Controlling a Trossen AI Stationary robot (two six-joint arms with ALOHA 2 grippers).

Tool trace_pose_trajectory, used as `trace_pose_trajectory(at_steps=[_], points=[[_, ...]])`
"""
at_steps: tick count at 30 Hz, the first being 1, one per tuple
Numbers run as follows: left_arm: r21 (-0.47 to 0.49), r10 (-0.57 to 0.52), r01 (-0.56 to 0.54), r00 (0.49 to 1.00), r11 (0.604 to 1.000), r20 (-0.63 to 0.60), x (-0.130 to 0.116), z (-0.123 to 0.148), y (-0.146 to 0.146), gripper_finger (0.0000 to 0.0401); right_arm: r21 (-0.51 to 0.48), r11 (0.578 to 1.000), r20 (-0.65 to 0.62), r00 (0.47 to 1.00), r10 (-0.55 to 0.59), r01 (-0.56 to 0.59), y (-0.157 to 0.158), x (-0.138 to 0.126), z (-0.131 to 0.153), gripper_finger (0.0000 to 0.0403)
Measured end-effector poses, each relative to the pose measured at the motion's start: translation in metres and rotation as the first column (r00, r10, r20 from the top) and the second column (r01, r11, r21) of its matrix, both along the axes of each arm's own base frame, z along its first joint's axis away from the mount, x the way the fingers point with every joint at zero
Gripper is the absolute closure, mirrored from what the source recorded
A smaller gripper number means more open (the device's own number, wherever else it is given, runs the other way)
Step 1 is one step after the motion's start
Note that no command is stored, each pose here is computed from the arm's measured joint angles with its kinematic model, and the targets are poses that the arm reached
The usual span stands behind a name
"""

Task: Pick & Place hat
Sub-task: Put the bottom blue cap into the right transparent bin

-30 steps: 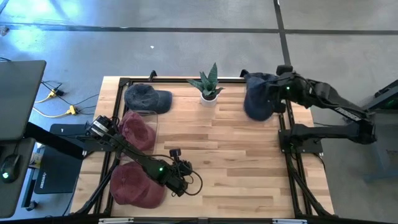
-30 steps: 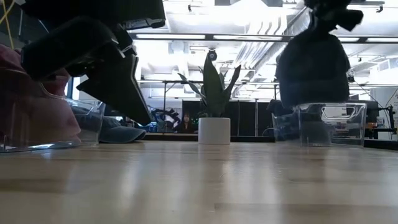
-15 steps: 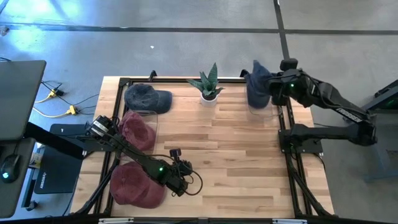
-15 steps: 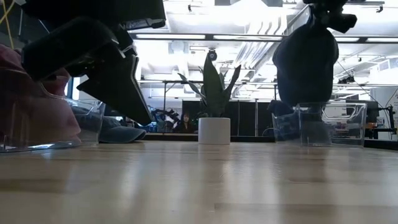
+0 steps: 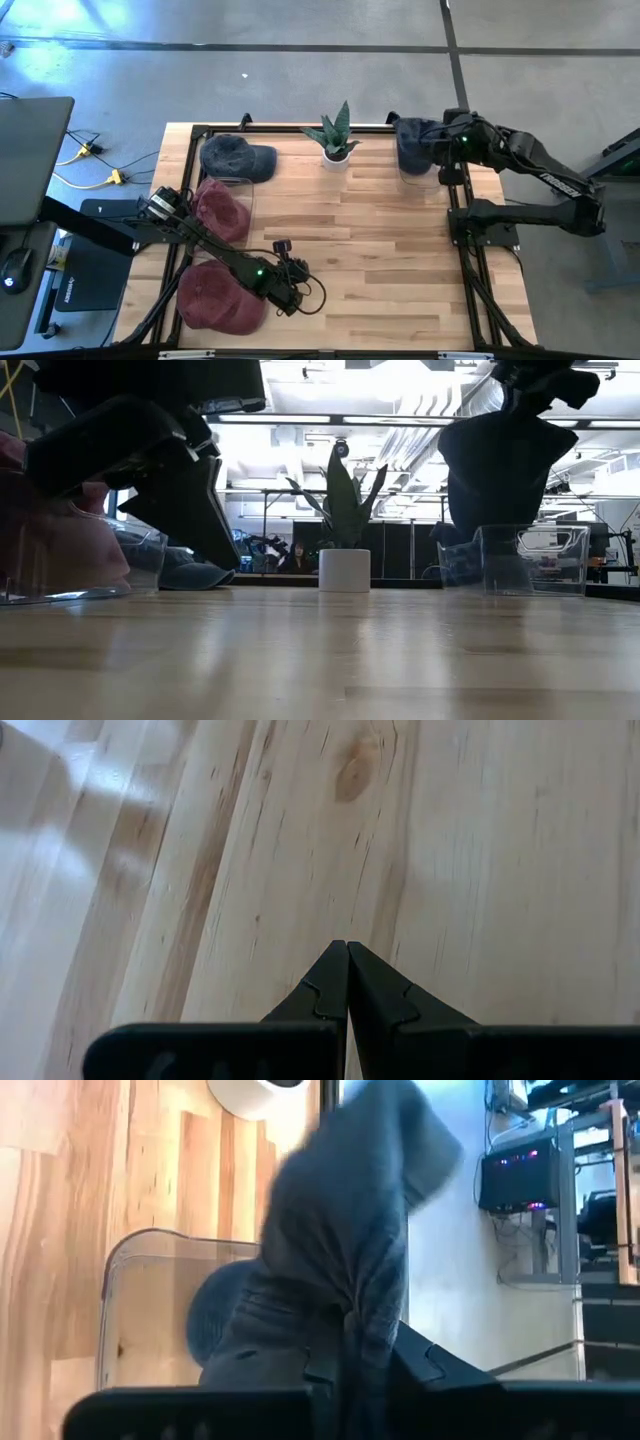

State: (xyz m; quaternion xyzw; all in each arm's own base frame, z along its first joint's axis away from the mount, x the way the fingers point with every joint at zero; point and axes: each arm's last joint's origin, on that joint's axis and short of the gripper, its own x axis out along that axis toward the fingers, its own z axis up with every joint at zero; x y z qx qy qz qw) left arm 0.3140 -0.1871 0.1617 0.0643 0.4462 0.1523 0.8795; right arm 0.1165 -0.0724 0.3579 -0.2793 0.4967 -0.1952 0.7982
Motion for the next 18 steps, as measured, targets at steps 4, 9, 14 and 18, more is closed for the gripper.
trace_pose_trajectory(at_steps=[4,9,14,18], points=[[0.0,-0.002,0.002,1.0,1.0,0.002,0.0,0.0,0.0,0.0401,-0.006,1.0,0.001,1.0,-0.014,0.014,0.001,-0.002,0.001,0.0381],[0.005,-0.009,0.009,1.0,1.0,0.006,0.001,0.0,0.0,0.0401,-0.091,0.991,-0.024,0.995,-0.096,0.093,0.0,-0.008,0.003,0.0371],[0.003,-0.015,0.015,1.0,1.0,0.012,0.002,0.001,-0.001,0.0401,-0.147,0.981,-0.021,0.991,-0.133,0.128,0.003,-0.016,0.007,0.0378],[0.004,-0.015,0.014,1.0,1.0,0.012,0.002,0.001,-0.001,0.0401,-0.152,0.982,0.023,0.993,-0.112,0.114,0.006,-0.021,0.011,0.0381]])
